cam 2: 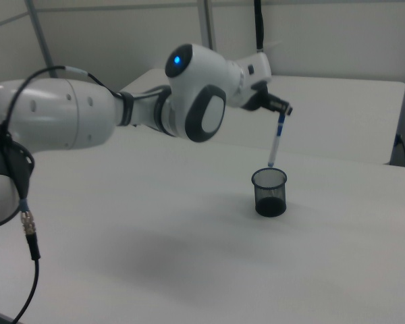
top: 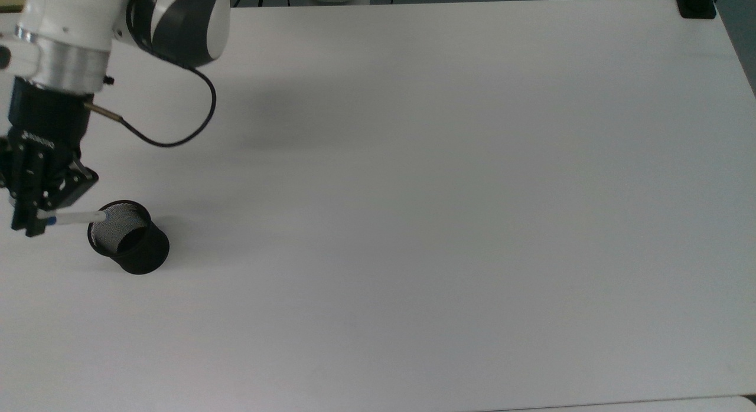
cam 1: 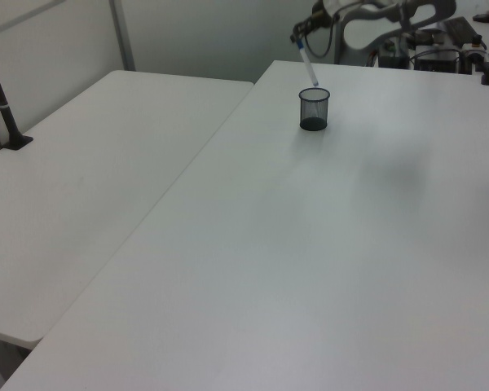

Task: Remove the marker
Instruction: 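Carry the marker away from the cup, lower it, release on table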

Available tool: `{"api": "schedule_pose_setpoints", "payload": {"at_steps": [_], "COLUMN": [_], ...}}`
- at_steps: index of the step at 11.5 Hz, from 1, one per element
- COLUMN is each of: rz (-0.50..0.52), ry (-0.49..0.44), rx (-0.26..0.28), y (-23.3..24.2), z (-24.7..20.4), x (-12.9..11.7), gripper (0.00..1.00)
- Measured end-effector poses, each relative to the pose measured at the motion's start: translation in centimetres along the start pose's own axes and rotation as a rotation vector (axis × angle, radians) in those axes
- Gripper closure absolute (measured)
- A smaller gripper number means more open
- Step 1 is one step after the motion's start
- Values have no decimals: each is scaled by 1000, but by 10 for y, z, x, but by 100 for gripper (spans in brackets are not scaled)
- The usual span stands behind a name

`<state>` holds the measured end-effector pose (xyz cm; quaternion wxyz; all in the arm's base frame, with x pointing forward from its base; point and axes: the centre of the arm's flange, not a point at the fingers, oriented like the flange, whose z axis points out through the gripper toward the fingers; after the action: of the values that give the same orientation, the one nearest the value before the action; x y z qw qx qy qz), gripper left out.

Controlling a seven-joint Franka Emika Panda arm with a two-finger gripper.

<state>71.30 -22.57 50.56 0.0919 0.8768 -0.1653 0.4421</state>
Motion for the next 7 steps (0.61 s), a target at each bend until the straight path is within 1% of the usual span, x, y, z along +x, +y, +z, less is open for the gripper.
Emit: {"api": "schedule_pose_setpoints", "payload": {"at_steps": [1,2,3,4,7], "rz": [1,-3,-14,-50,-210], "ry": [11,-9,-42,-98,-289], "rx": [4,12,19,30,75], "y": [-2,-10,-20,-36,-86], "z": [-11,-14,-12,-6,5], "x": [9,9,4,-7,-45], "gripper": [83,83,83,83,83]}}
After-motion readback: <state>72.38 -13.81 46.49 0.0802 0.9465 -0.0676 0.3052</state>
